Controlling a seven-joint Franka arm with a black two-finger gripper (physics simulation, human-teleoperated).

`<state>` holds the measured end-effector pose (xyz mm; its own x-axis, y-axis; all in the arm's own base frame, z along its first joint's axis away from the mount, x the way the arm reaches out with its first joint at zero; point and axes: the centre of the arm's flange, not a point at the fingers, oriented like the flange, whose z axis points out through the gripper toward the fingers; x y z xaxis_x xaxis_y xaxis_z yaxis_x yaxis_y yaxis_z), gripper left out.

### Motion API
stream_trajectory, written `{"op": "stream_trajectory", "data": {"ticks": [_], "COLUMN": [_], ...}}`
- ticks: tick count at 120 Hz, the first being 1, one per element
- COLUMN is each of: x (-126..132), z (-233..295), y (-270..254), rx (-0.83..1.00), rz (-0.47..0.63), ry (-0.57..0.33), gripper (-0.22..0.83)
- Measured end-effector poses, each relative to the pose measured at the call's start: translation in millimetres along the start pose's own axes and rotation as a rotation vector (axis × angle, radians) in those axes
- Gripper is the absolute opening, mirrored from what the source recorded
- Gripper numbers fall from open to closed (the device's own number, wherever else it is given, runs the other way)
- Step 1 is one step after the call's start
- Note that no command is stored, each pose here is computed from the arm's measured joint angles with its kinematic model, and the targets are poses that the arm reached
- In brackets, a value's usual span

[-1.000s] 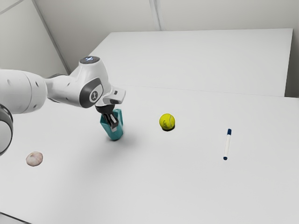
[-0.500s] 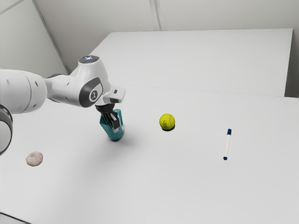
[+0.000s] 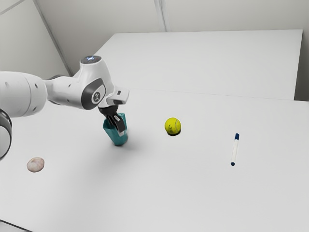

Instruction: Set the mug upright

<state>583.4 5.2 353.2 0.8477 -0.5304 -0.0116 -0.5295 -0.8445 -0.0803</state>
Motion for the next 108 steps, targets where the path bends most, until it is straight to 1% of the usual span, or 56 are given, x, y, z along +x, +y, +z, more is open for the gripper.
{"op": "stream_trajectory", "data": {"ticks": [24,40,49,59,68,82,96,108], "x": [1.2,4.8,12.7,27.6,40.4,50.0,48.9,42.4], "z": [-16.2,-43.3,-68.8,-103.4,-137.7,-168.8,-181.1,-191.0], "y": [0.7,7.4,4.9,-5.5,-17.4,-33.2,-32.9,-31.5], "rx": [0.011,0.025,0.034,0.031,0.022,-0.017,-0.060,-0.089], "rz": [-0.001,0.008,0.001,-0.019,-0.041,-0.082,-0.113,-0.139], "ry": [0.027,0.072,0.113,0.154,0.170,0.137,0.090,0.056], "gripper": [0.57,0.59,0.60,0.60,0.61,0.61,0.61,0.61]}}
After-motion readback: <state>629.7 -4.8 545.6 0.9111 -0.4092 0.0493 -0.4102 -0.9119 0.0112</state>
